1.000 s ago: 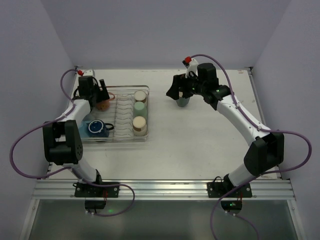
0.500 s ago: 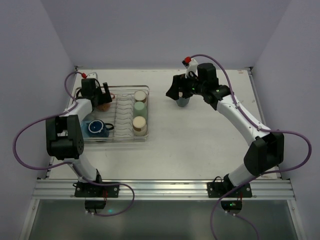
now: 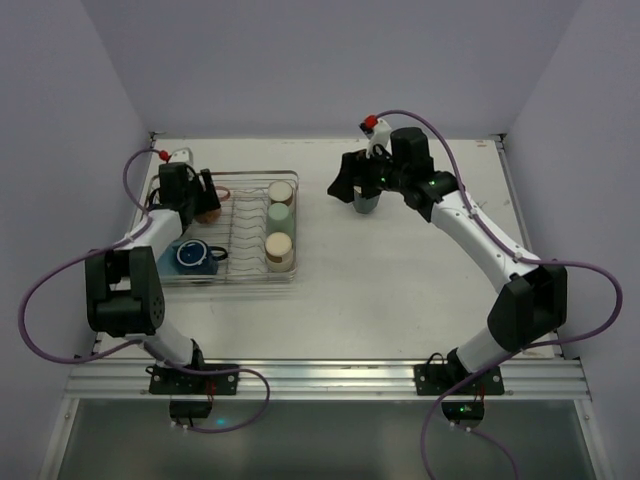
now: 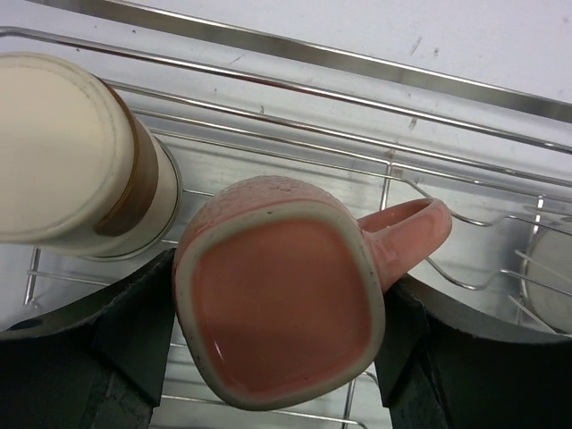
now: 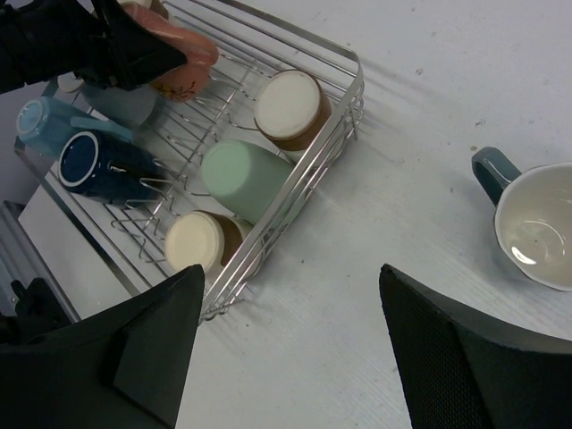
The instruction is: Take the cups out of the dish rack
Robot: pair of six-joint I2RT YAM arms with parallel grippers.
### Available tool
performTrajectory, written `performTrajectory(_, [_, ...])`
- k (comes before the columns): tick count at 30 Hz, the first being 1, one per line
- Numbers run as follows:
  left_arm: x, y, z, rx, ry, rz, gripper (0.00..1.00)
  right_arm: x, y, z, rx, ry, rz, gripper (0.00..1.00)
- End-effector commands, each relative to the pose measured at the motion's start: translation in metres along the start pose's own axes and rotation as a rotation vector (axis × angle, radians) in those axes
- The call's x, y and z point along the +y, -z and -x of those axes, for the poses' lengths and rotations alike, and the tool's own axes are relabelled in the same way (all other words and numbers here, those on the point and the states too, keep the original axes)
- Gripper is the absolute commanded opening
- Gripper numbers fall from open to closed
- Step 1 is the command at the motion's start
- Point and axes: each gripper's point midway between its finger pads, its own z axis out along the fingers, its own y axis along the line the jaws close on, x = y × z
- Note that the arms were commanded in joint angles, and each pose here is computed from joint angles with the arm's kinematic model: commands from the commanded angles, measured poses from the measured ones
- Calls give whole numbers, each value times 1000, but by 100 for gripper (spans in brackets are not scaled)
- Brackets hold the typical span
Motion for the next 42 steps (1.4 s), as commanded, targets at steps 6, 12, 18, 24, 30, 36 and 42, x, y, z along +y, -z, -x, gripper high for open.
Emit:
performTrajectory(6, [-42, 76, 85, -314, 83, -176, 5, 62, 20, 30, -194, -53, 191, 80])
performTrajectory(12, [-79, 135, 88, -349, 173, -395, 2, 103, 34, 25, -329, -163, 370, 79])
performTrajectory(18, [-149, 222, 72, -321, 338, -836, 0, 137, 36, 14, -426, -209, 487, 73])
performTrajectory(24, [-195, 282, 54, -266, 478, -1093, 0, 156, 32, 6, -412, -196, 584, 62])
performTrajectory(30, [-207, 300, 46, -222, 582, -1188, 0, 172, 35, 3, -395, -146, 628, 68])
performTrajectory(36, [-216, 312, 40, -205, 613, -1243, 0, 182, 36, 2, -392, -153, 663, 66])
performTrajectory(42, [-227, 322, 36, -182, 675, -1302, 4, 198, 36, 3, -399, -182, 733, 52])
